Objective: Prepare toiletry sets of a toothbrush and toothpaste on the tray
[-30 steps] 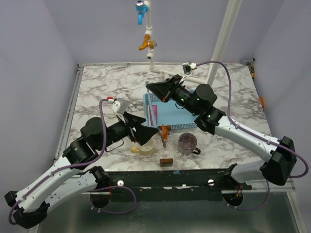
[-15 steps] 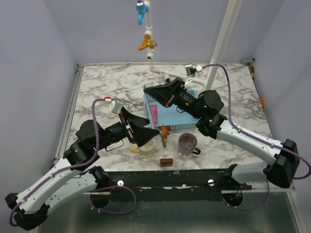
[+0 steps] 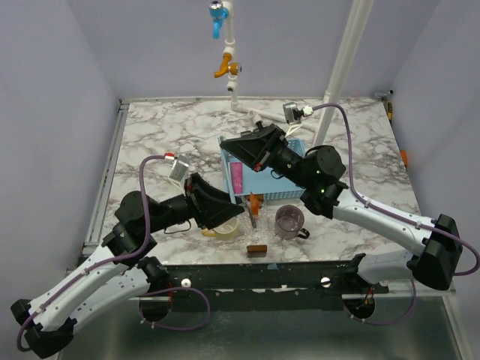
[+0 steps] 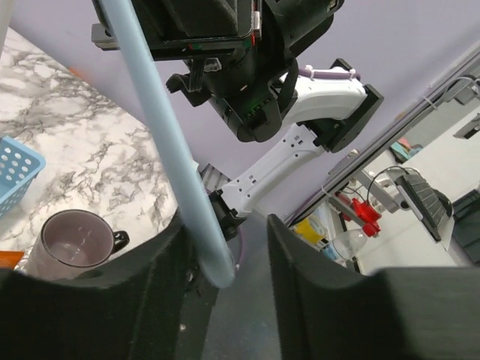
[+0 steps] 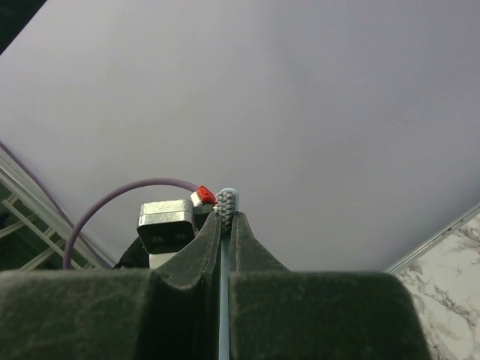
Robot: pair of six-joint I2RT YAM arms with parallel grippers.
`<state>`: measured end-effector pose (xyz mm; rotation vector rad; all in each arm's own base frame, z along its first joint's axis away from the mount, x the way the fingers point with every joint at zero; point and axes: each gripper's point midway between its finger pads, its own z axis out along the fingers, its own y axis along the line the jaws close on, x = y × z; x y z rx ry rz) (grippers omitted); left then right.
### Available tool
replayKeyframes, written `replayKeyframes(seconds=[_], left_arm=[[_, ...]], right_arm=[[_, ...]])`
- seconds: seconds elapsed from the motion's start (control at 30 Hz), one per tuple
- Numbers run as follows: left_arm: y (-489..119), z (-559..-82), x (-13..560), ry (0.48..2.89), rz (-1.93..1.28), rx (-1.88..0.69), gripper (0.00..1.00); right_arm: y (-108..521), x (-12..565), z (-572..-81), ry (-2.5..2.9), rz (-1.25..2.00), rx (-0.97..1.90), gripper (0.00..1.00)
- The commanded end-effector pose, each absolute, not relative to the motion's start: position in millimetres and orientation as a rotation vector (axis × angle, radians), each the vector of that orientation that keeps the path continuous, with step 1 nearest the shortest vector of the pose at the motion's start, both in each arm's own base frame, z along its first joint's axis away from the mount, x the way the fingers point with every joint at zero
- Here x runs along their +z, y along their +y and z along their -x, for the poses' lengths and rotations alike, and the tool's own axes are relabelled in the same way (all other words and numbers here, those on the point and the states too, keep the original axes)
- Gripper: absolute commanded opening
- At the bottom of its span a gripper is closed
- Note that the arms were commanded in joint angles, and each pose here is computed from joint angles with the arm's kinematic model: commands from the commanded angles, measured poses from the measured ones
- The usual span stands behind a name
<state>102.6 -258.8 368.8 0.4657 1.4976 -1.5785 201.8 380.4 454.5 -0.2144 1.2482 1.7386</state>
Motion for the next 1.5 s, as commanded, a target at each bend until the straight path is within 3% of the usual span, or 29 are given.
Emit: replayKeyframes(seconds=[0.0,0.3,0.37,0.47,0.63,0.9,1.23,1.47], left_arm=[[-256.3,-91.6,376.8,1.434,-0.494,-1.645,0.36],[-255.3,-92.6,378.9,1.424,-0.486,-1.658,0.0],[-254.0,-95.2,377.8,1.43,-0.472,-1.648,0.0],[-249.2,-101.8,375.1,1.442,-0.433,-1.611,0.0],[-239.5,-114.5,367.6,1.474,-0.377,-1.519,0.0],[-222.3,-128.3,349.9,1.549,-0.318,-1.354,0.0],[-205.3,-127.8,336.8,1.601,-0.351,-1.216,0.0],[-196.4,-122.0,328.3,1.607,-0.366,-1.183,0.0]], right_arm=[[370.6,469.9,-191.8,1.181,0.208,1.758,0.0],[371.8,461.6,-188.7,1.207,0.243,1.735,0.0],[372.9,457.5,-188.4,1.228,0.258,1.719,0.03],[375.1,445.1,-194.1,1.314,0.27,1.652,0.27],[363.8,421.1,-209.6,1.457,0.248,1.461,0.49],[303.1,377.5,-232.1,1.682,0.138,1.043,0.59],[222.5,286.6,-256.9,2.038,0.065,0.387,0.58],[172.0,228.8,-279.7,2.186,-0.007,0.174,0.58]])
